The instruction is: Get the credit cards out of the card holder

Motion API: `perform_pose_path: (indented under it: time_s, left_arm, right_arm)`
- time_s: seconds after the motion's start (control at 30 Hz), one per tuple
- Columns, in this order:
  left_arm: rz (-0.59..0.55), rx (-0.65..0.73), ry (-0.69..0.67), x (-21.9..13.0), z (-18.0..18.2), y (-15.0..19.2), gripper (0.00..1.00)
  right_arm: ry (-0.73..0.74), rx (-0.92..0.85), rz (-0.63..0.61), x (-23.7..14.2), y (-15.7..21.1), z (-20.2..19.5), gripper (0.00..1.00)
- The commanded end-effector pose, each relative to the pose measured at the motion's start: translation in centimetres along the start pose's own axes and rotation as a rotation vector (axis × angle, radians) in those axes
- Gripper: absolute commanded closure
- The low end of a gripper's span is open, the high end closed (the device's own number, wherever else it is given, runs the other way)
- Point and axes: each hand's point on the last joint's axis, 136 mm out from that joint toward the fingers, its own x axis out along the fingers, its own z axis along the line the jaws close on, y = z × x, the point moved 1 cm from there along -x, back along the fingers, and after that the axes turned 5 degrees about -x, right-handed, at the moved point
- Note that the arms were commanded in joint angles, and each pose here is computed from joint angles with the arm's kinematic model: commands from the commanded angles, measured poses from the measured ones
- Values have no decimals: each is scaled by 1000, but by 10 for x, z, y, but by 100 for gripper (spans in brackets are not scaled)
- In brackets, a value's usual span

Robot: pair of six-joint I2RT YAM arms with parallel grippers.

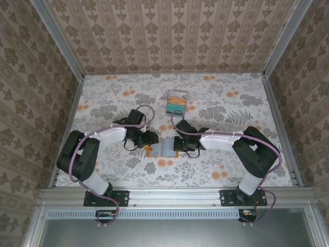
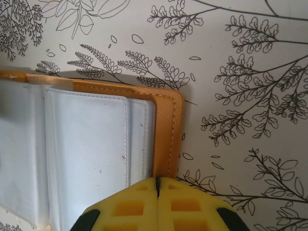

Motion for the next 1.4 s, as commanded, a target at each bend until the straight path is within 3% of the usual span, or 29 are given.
perform_pose_path:
  time_s: [0.0, 1.0, 1.37]
  left_arm:
    - [33, 15, -13, 5, 1, 3, 50]
    - [97, 157, 196, 6, -66, 15, 40]
    - [141, 258, 290, 4, -105, 25, 40]
  right_arm:
    - [34, 15, 55, 11, 16, -10, 98]
    - [31, 23, 60, 16, 15, -8, 97]
    - [2, 105, -64, -7, -1, -17, 97]
